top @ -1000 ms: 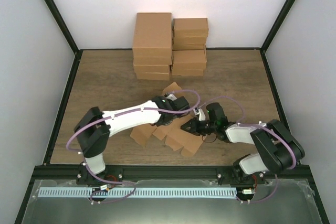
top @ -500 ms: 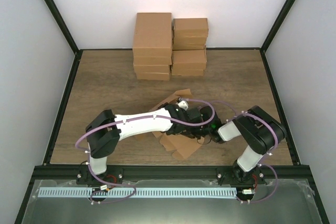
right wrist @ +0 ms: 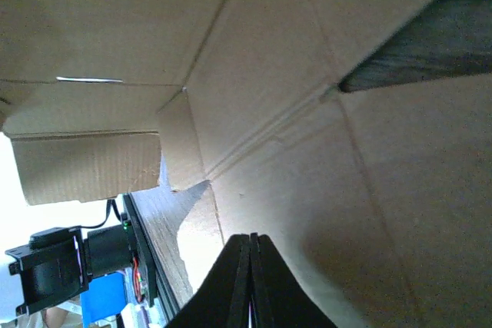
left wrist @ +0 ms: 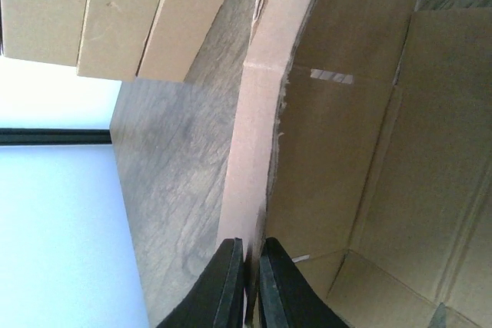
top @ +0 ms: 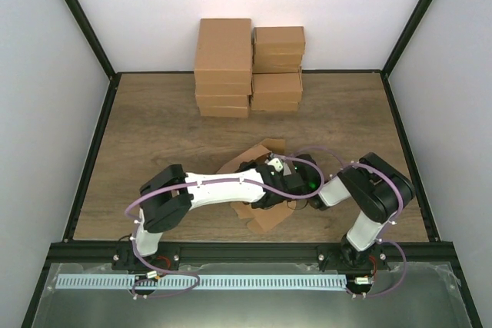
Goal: Fold the paper box
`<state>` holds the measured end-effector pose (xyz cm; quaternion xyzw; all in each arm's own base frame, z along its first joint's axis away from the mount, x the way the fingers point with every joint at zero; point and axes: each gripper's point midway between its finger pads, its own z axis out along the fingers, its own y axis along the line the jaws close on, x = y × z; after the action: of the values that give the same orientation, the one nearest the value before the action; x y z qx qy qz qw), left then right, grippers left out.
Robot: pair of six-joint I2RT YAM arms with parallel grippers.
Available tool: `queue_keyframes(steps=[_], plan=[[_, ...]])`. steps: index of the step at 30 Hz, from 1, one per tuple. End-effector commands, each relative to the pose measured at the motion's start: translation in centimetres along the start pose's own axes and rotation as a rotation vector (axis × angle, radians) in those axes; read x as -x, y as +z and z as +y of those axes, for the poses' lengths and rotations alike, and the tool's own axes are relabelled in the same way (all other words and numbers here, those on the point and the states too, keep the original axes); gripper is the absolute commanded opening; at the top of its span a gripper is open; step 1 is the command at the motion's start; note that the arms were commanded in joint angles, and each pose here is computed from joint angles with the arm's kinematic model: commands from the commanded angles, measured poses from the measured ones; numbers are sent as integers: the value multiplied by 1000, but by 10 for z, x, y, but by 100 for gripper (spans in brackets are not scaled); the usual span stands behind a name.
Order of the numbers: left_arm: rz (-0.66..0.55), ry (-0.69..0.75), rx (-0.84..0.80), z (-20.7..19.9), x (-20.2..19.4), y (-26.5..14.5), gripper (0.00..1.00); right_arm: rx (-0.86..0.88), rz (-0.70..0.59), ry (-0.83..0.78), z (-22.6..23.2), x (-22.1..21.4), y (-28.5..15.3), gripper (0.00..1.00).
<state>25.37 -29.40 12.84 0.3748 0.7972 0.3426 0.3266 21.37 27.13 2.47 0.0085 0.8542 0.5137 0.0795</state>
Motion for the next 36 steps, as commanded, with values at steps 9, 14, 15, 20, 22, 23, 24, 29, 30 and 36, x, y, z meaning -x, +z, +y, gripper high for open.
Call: queue_keyframes(steps=[9,14,15,20,22,23,24,29,30,36], plan=[[-44,-111,-54,-8,7,-13,16,-9,-52,-48,7,7,-4,4],[-71,-170,-298,-33,13,-25,29,-31,-61,-47,2,7,-4,5],[-83,-189,-346,-34,16,-31,30,-36,-63,-48,0,8,-4,5],[-131,-273,-545,-35,29,-51,35,-50,-54,-38,-7,6,-1,5],[-138,-301,-615,-35,32,-56,36,-51,-51,-35,-9,6,0,5],[-138,-313,-654,-35,32,-57,36,-51,-51,-34,-10,6,1,5],[-143,-326,-695,-37,34,-60,37,-52,-50,-33,-11,6,1,5],[-154,-414,-931,-38,36,-67,38,-44,-62,-41,-8,6,-1,5],[-142,-425,-980,-42,33,-67,38,-40,-66,-43,-7,6,-2,6],[-135,-500,-1060,-35,31,-58,39,-30,-85,-68,0,9,-6,8]])
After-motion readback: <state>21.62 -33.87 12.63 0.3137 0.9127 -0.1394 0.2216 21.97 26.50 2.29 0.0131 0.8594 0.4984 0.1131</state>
